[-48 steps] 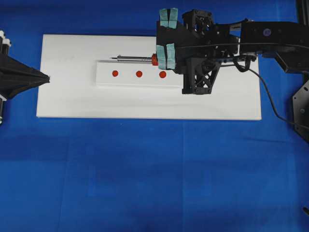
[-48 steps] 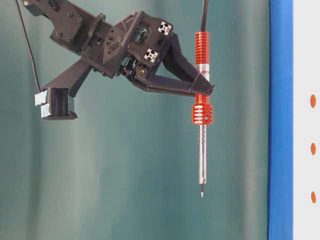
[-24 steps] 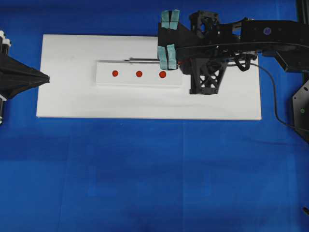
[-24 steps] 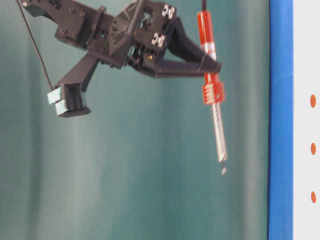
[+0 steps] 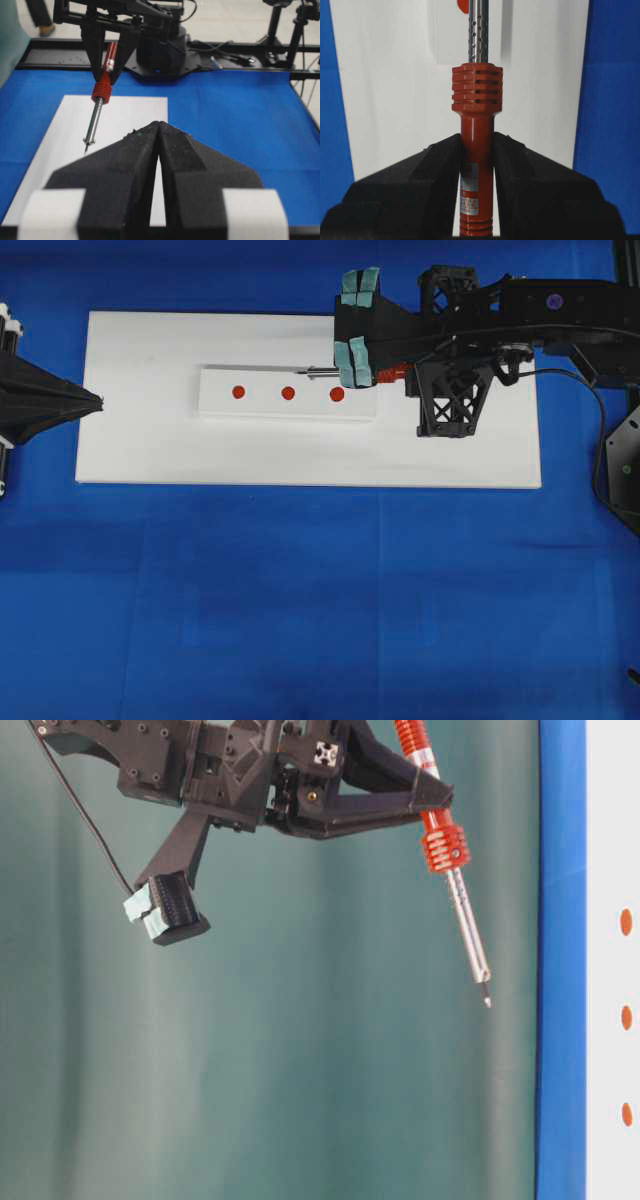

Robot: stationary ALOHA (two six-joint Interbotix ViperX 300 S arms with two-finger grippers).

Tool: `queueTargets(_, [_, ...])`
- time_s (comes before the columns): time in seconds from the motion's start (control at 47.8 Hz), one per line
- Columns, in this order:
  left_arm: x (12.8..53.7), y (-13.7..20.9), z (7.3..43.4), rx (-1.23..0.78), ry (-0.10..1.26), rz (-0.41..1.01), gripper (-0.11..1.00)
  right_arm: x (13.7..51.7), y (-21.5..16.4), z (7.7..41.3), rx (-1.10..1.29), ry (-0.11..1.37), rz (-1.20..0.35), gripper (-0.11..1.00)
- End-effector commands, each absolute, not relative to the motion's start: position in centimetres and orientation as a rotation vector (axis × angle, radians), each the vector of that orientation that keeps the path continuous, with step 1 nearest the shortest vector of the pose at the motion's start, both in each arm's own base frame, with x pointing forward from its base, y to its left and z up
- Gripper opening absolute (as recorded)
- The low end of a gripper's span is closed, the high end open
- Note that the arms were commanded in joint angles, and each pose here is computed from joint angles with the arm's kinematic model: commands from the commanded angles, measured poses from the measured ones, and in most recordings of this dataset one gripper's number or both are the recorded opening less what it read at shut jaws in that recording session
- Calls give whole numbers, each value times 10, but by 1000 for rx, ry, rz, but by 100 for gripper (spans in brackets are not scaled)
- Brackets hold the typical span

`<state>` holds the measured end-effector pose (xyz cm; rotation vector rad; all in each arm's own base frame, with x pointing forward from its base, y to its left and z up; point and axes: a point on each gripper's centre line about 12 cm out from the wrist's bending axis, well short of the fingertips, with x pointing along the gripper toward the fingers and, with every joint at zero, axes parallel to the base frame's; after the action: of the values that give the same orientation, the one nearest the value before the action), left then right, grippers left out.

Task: Touch the tip of the soldering iron to the mark.
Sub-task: 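Lower the iron tip onto the leftmost red dot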

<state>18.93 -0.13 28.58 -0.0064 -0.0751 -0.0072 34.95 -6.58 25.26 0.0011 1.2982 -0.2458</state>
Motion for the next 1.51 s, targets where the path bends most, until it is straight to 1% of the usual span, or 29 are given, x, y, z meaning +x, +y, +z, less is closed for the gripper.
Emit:
queueTargets(0.0, [190, -2, 290, -7, -90, -9, 0, 354, -67, 266, 4, 1246, -251, 6])
queueTargets(0.712, [190, -2, 291, -5, -92, -9, 0, 357, -67, 266, 5, 1230, -249, 6])
queueTargets(0.879, [190, -1, 290, -3, -92, -8, 0, 369, -69, 256, 3, 1243, -247, 6])
queueTargets(1.235, [190, -1, 290, -5, -87, -8, 0, 410, -75, 226, -5, 1272, -236, 6])
queueTargets(1.487, [190, -2, 290, -4, -87, -9, 0, 426, -75, 206, -15, 1291, -219, 6])
